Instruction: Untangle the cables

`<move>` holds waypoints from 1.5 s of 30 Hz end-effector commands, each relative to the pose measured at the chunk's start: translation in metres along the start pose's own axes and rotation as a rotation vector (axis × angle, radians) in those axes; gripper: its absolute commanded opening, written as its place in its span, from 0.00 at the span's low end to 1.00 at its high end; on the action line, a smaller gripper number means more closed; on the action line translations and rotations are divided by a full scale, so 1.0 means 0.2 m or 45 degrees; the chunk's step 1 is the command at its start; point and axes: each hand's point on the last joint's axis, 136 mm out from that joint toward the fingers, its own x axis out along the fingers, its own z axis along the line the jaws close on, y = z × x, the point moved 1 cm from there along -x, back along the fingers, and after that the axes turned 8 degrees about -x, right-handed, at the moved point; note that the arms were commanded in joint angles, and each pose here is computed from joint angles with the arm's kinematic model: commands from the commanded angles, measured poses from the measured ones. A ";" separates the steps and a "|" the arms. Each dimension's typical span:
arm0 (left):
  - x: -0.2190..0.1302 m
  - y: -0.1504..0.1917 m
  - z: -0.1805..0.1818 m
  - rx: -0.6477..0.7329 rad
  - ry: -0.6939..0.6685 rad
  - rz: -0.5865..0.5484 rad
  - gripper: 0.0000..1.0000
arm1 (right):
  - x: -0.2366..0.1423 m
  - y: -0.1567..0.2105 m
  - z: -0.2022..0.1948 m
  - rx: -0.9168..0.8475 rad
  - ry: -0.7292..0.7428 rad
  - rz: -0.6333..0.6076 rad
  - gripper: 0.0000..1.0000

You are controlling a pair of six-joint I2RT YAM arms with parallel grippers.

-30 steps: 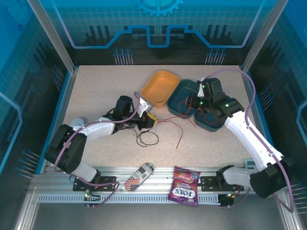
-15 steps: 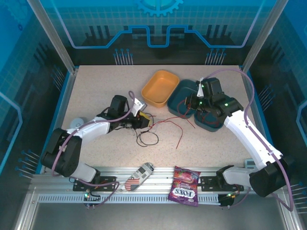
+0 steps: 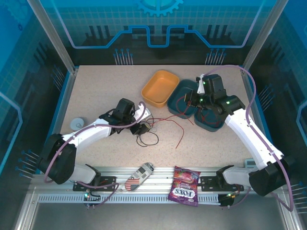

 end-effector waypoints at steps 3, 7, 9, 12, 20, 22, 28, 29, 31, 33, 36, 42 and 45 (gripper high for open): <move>0.01 -0.06 0.03 0.154 -0.026 -0.049 0.62 | -0.01 -0.04 0.02 0.005 -0.041 -0.021 0.00; 0.07 -0.04 0.02 0.170 0.015 -0.011 0.61 | -0.01 -0.04 0.02 0.006 -0.043 -0.016 0.00; 0.10 -0.05 0.01 0.170 0.053 -0.018 0.60 | 0.00 -0.04 0.02 0.007 -0.044 -0.014 0.00; 0.12 -0.08 0.00 0.169 0.089 -0.045 0.60 | 0.00 -0.04 0.02 0.009 -0.050 -0.013 0.00; 0.20 -0.13 -0.07 0.192 0.183 -0.045 0.56 | 0.01 -0.03 0.02 0.014 -0.060 -0.008 0.00; 0.23 -0.12 -0.07 0.189 0.194 -0.018 0.53 | 0.01 -0.04 0.03 0.016 -0.065 -0.011 0.00; 0.26 -0.12 -0.07 0.199 0.198 0.006 0.44 | 0.01 -0.04 0.03 0.009 -0.066 -0.009 0.00; 0.26 -0.13 -0.08 0.193 0.203 0.010 0.43 | 0.01 -0.04 0.04 0.011 -0.068 -0.008 0.00; 0.27 -0.13 -0.09 0.189 0.217 0.021 0.36 | 0.01 -0.04 0.04 0.013 -0.071 -0.009 0.00; 0.28 -0.13 -0.09 0.194 0.223 0.034 0.35 | 0.01 -0.04 0.04 0.017 -0.076 -0.009 0.00; 0.29 -0.12 -0.12 0.207 0.249 0.066 0.36 | 0.02 -0.03 0.03 0.021 -0.076 -0.006 0.00; 0.31 -0.11 -0.17 0.223 0.276 0.111 0.40 | 0.03 -0.02 0.04 0.021 -0.083 0.003 0.00; 0.34 -0.11 -0.16 0.226 0.268 0.149 0.38 | 0.02 -0.03 0.05 0.019 -0.098 -0.004 0.00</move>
